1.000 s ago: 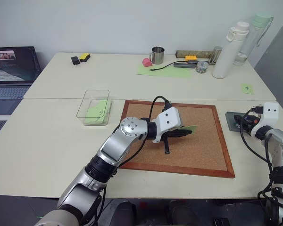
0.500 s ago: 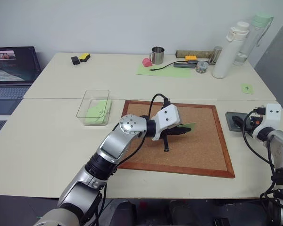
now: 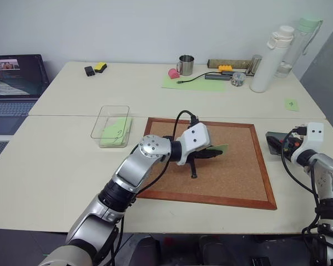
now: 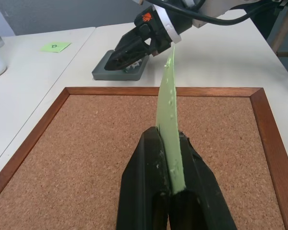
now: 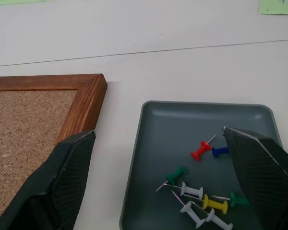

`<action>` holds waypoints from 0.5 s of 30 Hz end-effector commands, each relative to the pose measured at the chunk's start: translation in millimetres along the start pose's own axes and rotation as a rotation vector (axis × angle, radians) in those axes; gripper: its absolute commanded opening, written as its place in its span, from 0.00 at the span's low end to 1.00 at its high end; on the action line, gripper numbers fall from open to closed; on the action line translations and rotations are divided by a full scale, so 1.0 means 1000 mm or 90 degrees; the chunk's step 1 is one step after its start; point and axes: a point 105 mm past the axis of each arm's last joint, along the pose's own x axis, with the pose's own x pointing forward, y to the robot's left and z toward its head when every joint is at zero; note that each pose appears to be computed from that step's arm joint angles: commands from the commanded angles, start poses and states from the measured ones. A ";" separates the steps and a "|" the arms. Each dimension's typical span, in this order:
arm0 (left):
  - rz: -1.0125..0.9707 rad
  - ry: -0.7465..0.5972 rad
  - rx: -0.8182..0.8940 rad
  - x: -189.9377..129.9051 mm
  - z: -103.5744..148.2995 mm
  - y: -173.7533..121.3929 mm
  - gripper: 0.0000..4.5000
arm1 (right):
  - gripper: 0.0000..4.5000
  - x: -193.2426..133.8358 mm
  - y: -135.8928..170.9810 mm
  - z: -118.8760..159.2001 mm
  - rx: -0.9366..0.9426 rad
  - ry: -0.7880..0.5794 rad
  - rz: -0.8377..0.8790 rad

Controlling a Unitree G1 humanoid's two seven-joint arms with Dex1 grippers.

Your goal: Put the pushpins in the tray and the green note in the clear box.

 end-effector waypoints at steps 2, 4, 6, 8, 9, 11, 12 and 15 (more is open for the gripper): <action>0.071 -0.045 -0.015 -0.018 0.017 0.022 0.00 | 0.99 -0.010 0.024 0.042 -0.066 -0.075 0.072; 0.124 -0.063 -0.046 -0.034 0.021 0.038 0.00 | 0.99 -0.018 0.044 0.054 -0.083 -0.092 0.137; 0.194 -0.068 -0.071 -0.058 0.019 0.056 0.00 | 0.99 -0.033 0.070 0.066 -0.110 -0.106 0.226; 0.307 -0.064 -0.100 -0.097 0.011 0.081 0.00 | 0.99 -0.054 0.101 0.078 -0.132 -0.128 0.335; 0.372 -0.058 -0.113 -0.119 0.005 0.093 0.00 | 0.99 -0.065 0.117 0.082 -0.138 -0.133 0.390; 0.479 -0.046 -0.135 -0.155 -0.005 0.109 0.00 | 0.99 -0.082 0.140 0.087 -0.137 -0.133 0.473; 0.537 -0.039 -0.141 -0.174 -0.009 0.117 0.00 | 0.99 -0.088 0.152 0.089 -0.133 -0.131 0.510; 0.673 -0.025 -0.158 -0.217 -0.019 0.131 0.00 | 0.99 -0.103 0.177 0.092 -0.130 -0.121 0.593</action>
